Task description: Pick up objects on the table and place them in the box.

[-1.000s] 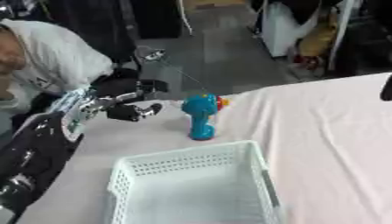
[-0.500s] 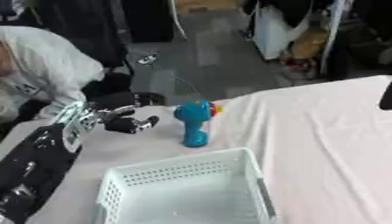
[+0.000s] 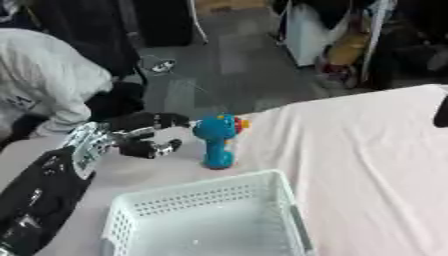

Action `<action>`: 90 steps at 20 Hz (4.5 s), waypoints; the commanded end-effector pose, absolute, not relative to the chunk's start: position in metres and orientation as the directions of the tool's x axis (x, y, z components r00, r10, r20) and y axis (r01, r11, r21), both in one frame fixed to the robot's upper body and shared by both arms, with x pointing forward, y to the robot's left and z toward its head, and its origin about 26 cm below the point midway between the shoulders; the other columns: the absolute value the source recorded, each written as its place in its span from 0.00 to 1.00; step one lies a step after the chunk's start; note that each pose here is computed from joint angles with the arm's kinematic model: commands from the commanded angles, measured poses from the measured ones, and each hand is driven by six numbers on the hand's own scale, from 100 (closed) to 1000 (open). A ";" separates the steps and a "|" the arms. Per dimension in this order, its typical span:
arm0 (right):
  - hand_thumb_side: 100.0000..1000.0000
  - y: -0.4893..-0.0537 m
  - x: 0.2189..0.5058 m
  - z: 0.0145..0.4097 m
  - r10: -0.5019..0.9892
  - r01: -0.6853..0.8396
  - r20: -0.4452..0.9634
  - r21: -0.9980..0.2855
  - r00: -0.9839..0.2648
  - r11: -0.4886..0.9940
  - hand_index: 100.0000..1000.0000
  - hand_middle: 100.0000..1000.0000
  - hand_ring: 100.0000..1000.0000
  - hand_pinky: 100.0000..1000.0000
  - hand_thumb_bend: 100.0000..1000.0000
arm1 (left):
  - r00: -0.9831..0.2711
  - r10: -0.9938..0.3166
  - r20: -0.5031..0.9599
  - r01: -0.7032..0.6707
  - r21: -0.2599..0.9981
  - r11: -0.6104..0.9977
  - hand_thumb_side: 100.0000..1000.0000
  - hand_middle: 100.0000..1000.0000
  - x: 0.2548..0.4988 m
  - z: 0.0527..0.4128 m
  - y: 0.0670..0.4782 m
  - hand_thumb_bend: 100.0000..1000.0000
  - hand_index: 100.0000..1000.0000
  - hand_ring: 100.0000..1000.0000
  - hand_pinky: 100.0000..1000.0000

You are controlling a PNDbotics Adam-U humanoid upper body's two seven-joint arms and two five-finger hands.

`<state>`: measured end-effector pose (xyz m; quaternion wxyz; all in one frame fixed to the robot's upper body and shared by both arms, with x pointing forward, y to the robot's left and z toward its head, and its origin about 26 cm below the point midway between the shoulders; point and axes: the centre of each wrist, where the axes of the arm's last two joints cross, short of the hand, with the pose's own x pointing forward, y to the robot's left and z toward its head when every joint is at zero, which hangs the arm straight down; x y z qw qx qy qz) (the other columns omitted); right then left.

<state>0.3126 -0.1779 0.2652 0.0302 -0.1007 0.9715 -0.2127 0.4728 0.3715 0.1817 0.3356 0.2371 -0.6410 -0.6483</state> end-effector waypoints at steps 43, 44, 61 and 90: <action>1.00 -0.172 0.309 0.282 -0.245 -0.187 -0.079 -0.438 -0.966 0.879 0.44 0.38 0.36 0.25 0.00 | -0.680 -0.727 0.098 0.104 0.994 0.037 1.00 1.00 0.471 0.203 0.393 0.98 1.00 1.00 1.00; 1.00 -0.172 0.309 0.282 -0.245 -0.188 -0.078 -0.438 -0.966 0.879 0.44 0.38 0.36 0.25 0.00 | -0.673 -0.733 0.098 0.104 0.994 0.038 1.00 1.00 0.470 0.203 0.395 0.98 1.00 1.00 1.00; 1.00 -0.175 0.310 0.275 -0.247 -0.195 -0.058 -0.450 -0.967 0.871 0.44 0.38 0.35 0.25 0.00 | -0.617 -0.783 0.081 0.103 0.994 0.022 1.00 1.00 0.468 0.200 0.406 0.96 1.00 1.00 1.00; 1.00 -0.169 0.309 0.279 -0.287 -0.226 -0.070 -0.455 -0.955 0.861 0.44 0.38 0.35 0.25 0.00 | -0.600 -0.797 0.069 0.034 0.998 0.061 1.00 1.00 0.474 0.192 0.402 0.97 1.00 1.00 1.00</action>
